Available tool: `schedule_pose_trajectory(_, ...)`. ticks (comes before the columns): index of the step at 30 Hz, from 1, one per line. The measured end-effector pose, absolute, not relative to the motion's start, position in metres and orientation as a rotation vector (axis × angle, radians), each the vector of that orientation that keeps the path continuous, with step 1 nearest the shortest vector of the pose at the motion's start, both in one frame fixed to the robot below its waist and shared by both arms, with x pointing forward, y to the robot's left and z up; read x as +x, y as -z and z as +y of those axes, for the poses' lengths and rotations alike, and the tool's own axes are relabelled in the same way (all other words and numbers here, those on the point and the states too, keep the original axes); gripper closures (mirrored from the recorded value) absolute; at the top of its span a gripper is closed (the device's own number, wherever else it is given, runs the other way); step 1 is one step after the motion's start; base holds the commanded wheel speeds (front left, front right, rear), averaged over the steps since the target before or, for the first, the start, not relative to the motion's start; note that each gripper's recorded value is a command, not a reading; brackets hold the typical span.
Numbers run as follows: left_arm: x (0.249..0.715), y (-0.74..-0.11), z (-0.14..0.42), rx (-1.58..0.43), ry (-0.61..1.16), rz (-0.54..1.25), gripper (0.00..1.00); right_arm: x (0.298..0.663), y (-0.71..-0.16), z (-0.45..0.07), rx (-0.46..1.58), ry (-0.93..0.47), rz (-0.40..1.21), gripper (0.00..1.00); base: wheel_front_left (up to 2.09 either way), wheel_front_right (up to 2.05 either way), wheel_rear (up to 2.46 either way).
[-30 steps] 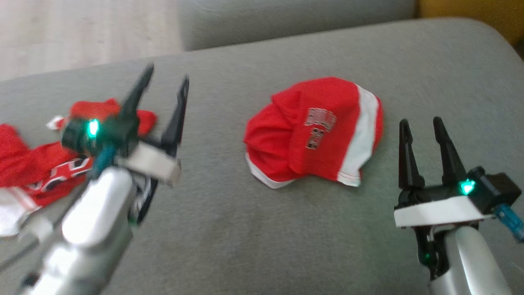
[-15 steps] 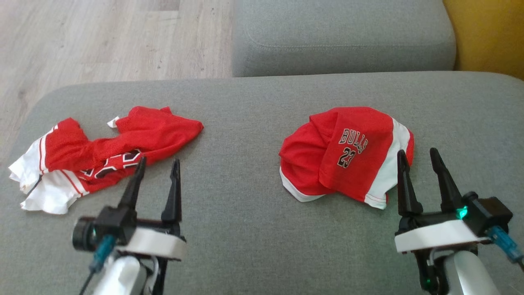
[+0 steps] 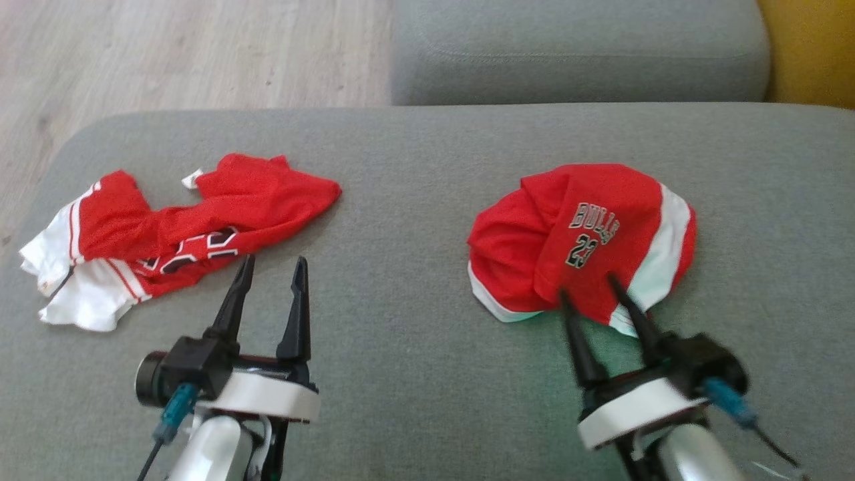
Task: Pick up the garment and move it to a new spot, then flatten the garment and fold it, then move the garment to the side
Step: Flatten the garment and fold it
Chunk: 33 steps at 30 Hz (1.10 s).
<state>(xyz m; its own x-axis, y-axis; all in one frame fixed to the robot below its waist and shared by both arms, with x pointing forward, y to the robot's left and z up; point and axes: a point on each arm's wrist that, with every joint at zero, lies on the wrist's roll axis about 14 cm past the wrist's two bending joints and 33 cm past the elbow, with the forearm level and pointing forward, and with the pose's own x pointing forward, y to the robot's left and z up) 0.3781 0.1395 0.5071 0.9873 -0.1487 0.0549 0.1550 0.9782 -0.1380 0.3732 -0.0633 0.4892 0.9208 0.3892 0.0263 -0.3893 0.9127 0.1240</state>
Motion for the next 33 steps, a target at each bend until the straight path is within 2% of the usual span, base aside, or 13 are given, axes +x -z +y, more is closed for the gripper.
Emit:
schedule_pose_trajectory(4,0.383,-0.507,0.146,-0.157,0.128,-0.046,0.00,0.369,-0.451,-0.035,0.056,-0.502,0.141,0.00,0.00,0.00,0.00)
schedule_pose_trajectory(8,0.383,-0.501,0.147,-0.164,0.121,-0.030,0.00,0.377,-0.431,-0.015,-0.034,-0.583,0.213,0.00,0.00,0.00,0.00)
schedule_pose_trajectory(18,0.394,-0.500,0.162,-0.154,0.088,-0.031,0.00,0.398,-0.375,-0.015,-0.243,-0.634,0.423,0.00,0.00,0.00,0.00)
schedule_pose_trajectory(22,0.395,-0.497,0.167,-0.157,0.072,-0.024,0.00,0.410,-0.369,-0.017,-0.291,-0.632,0.448,0.00,0.00,0.00,0.00)
schedule_pose_trajectory(23,0.395,-0.496,0.168,-0.158,0.066,-0.023,0.00,0.413,-0.370,-0.017,-0.291,-0.630,0.445,0.18,0.00,0.00,0.00)
schedule_pose_trajectory(24,0.395,-0.496,0.169,-0.157,0.063,-0.023,0.00,0.415,-0.371,-0.017,-0.284,-0.627,0.441,0.90,0.00,0.00,0.00)
schedule_pose_trajectory(25,0.395,-0.497,0.170,-0.153,0.062,-0.024,0.00,0.415,-0.372,-0.016,-0.286,-0.632,0.434,1.00,0.00,0.00,0.00)
schedule_pose_trajectory(33,0.393,-0.509,0.171,-0.160,0.059,-0.061,0.00,0.412,-0.406,0.001,-0.157,-0.653,0.320,1.00,0.00,0.00,0.00)
